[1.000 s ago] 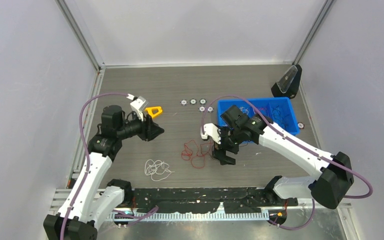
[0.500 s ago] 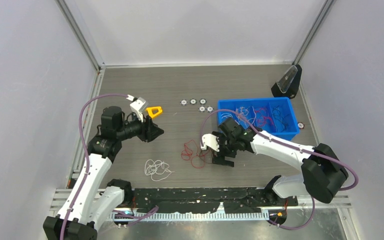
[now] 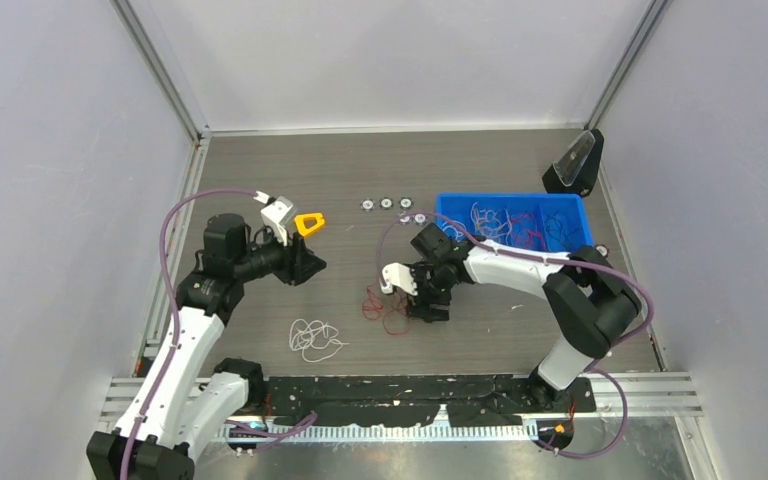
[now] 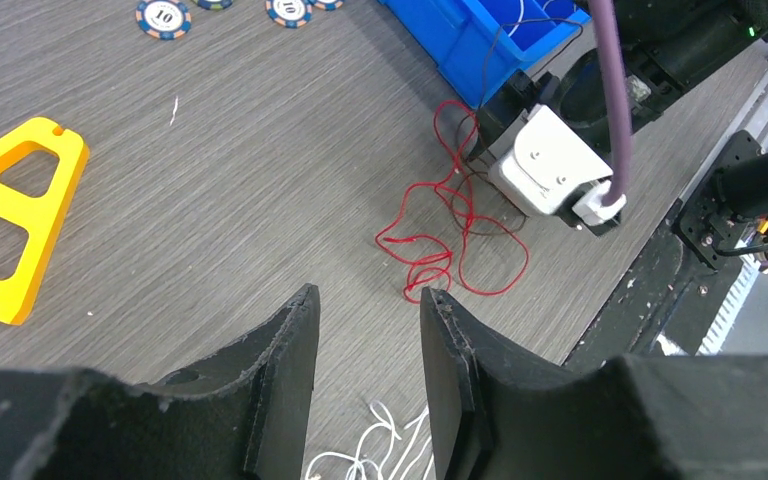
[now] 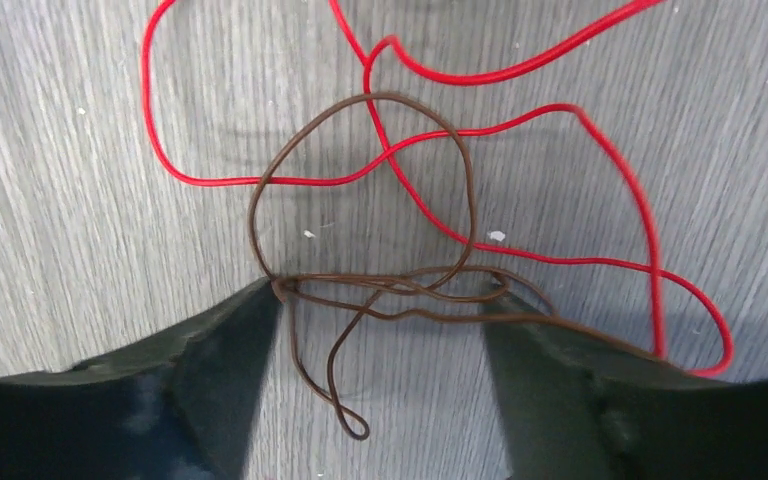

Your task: Untangle the cables

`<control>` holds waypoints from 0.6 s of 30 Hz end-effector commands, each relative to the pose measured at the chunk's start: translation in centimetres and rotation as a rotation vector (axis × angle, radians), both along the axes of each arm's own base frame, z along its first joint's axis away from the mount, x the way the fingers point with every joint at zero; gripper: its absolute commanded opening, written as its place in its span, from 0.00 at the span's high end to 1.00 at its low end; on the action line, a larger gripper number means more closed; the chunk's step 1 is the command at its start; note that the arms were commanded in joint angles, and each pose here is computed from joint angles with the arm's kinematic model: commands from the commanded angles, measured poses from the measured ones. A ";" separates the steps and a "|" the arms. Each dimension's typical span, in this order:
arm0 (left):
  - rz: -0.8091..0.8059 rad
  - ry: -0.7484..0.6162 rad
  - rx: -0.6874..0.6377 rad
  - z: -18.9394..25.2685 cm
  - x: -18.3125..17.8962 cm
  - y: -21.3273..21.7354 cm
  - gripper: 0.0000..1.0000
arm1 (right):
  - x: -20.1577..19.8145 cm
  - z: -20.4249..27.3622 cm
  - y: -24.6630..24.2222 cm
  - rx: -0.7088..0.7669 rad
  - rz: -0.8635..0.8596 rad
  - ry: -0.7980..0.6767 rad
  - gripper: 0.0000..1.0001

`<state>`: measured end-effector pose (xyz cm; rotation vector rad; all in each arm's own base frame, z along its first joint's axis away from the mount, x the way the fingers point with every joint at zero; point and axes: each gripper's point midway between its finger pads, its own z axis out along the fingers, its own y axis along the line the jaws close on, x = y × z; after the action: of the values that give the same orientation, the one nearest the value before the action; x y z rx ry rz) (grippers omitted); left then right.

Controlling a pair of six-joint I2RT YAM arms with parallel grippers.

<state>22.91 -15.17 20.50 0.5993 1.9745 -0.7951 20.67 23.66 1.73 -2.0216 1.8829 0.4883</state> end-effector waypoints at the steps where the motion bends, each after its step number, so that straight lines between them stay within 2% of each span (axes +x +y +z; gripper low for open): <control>1: 0.004 -0.028 0.019 0.0 0.5 0.2 0.58 | -0.7 0.2 0.8 -0.001 0.074 0.057 0.36; 2: 0.006 -0.033 0.020 0.1 0.5 0.2 0.58 | -0.9 0.3 0.9 0.003 0.076 0.071 0.56; 3: 0.007 -0.038 0.021 0.2 0.5 0.2 0.58 | -1.6 0.5 0.9 0.011 0.078 0.100 0.68; 4: 0.007 -0.042 0.022 0.3 0.5 0.3 0.58 | -2.0 1.0 0.9 0.025 0.081 0.099 0.87; 5: 0.008 -0.044 0.022 0.4 0.5 0.3 0.59 | -2.2 2.2 1.2 0.056 0.074 0.087 0.91; 6: 0.009 -0.042 0.023 0.4 0.4 0.4 0.59 | -2.5 2.6 1.1 0.067 0.069 0.085 0.93; 10: -0.009 -0.079 0.039 0.7 -0.1 0.5 0.59 | -2.9 8.7 1.4 0.206 0.012 0.001 0.94; 15: -0.018 -0.110 0.034 1.1 -0.4 0.5 0.60 | -3.3 20.7 1.1 0.446 -0.105 -0.162 0.95; 18: -0.019 -0.120 0.031 1.1 -0.4 0.4 0.60 | -3.1 26.1 0.1 0.526 -0.206 -0.225 0.94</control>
<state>22.55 -14.70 21.41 0.6400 1.9131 -0.7354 17.94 24.49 20.94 -1.6681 1.5891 0.5808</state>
